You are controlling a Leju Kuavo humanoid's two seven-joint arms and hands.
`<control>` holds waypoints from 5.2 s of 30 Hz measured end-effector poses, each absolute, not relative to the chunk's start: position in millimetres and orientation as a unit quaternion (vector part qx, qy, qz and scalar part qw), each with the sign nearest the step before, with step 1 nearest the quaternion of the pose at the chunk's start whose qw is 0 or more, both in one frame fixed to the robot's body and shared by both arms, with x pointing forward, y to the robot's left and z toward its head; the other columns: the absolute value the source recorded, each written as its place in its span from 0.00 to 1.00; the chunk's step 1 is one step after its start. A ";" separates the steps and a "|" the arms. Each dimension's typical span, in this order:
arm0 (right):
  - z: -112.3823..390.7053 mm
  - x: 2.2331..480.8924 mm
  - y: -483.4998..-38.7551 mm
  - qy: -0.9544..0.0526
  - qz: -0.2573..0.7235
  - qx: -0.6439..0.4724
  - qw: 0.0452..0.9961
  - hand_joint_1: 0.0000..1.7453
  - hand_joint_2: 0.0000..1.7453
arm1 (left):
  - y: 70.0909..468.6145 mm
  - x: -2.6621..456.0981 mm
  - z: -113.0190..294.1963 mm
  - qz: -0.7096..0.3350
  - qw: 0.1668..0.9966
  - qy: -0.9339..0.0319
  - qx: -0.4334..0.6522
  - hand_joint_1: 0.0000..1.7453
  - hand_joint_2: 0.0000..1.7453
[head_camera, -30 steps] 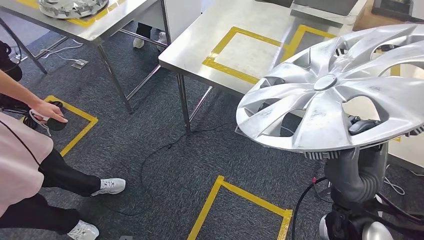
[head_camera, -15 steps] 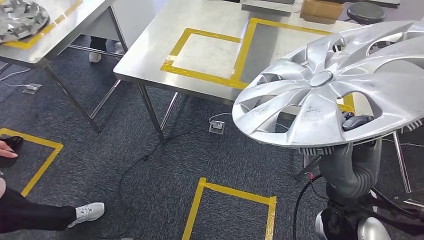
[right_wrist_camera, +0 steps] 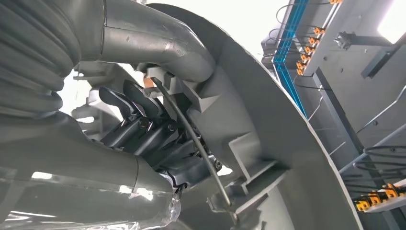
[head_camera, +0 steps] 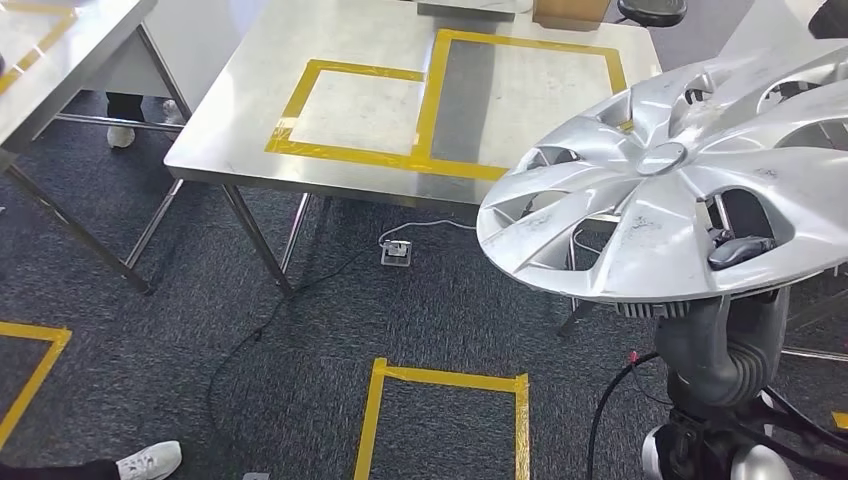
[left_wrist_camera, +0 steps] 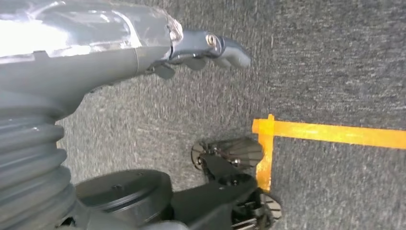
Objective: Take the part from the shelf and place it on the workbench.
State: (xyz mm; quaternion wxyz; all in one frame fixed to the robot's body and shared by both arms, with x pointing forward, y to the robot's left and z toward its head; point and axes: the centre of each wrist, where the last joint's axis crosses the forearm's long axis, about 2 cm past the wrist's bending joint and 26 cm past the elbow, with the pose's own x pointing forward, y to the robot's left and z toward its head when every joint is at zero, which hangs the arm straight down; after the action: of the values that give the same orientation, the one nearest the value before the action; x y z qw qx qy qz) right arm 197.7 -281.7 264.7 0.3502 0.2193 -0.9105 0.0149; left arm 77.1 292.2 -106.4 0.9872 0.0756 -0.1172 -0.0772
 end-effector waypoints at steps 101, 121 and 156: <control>267.4 199.0 -279.8 -0.912 0.013 0.226 0.342 1.00 1.00 | 285.9 75.3 -106.6 -0.077 0.988 -0.111 0.071 0.00 1.00; 267.2 199.0 -279.7 -0.912 0.013 0.226 0.343 1.00 1.00 | 286.2 75.3 -106.6 -0.077 0.988 -0.111 0.070 0.00 1.00; 266.9 198.6 -277.8 -0.913 0.012 0.228 0.339 1.00 1.00 | 286.4 73.7 -106.9 -0.079 0.989 -0.107 0.070 0.00 1.00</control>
State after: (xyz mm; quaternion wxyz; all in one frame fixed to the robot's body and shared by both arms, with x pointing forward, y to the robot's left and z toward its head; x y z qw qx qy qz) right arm 198.6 -277.8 266.9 0.3393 0.2279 -0.9126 0.0120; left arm 73.7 286.4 -106.9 0.9886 0.0703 -0.1074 -0.0793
